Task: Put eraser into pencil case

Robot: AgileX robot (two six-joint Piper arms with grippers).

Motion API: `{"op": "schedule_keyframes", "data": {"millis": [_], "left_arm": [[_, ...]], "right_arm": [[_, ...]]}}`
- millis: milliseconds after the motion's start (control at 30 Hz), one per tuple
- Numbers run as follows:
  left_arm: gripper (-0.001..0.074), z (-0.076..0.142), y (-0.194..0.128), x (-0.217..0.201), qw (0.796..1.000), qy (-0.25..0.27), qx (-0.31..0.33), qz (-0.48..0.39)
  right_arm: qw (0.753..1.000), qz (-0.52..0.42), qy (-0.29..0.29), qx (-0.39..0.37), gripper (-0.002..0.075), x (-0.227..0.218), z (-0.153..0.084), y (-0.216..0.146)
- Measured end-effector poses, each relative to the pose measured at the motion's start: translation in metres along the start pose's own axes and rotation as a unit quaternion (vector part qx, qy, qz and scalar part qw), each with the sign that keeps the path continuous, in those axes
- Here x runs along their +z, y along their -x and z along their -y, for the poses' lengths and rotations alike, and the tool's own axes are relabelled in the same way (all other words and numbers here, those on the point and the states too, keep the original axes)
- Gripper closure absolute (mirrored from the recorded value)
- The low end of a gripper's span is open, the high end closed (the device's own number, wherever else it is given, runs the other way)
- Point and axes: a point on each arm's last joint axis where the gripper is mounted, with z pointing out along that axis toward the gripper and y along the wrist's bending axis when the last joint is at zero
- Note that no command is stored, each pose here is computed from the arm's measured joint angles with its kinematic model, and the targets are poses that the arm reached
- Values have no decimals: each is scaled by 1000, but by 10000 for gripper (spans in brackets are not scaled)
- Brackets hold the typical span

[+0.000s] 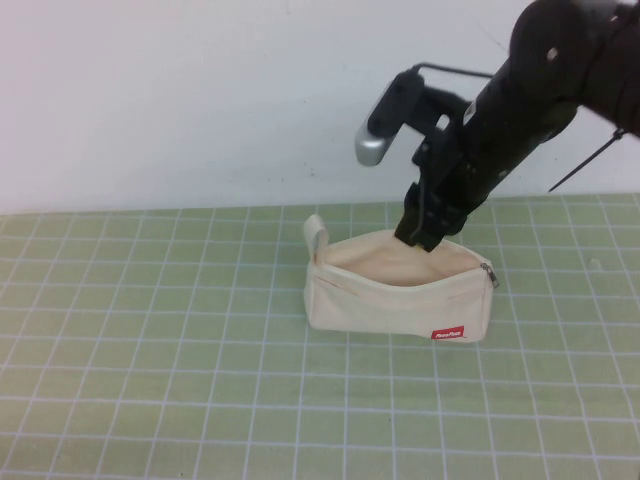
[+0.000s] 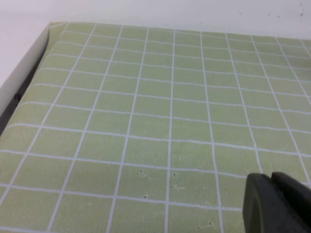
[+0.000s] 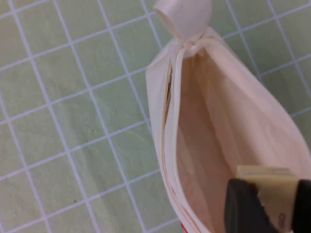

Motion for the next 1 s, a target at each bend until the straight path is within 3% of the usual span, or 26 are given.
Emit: {"op": "schedule_keyframes", "data": {"millis": [167,333,400,533,667,800,1000], "left_arm": [[736,0,0,0,1000,0,0,0],[736,0,0,0,1000,0,0,0],[736,0,0,0,1000,0,0,0],[736,0,0,0,1000,0,0,0],[736,0,0,0,1000,0,0,0],[736,0,0,0,1000,0,0,0],[736,0,0,0,1000,0,0,0]], "right_arm": [[1000,-23,8,4,512,30,5,-6],[1000,-26,-1,0,300,38,10,-7],[1000,-23,-10,-7,281,31,12,-2],[999,-24,-23,-24,401,4,17,10],[998,-22,-61,-21,650,-37,22,24],[992,8,-124,-5,708,-84,22,32],[977,74,-201,11,722,-180,-2,27]]}}
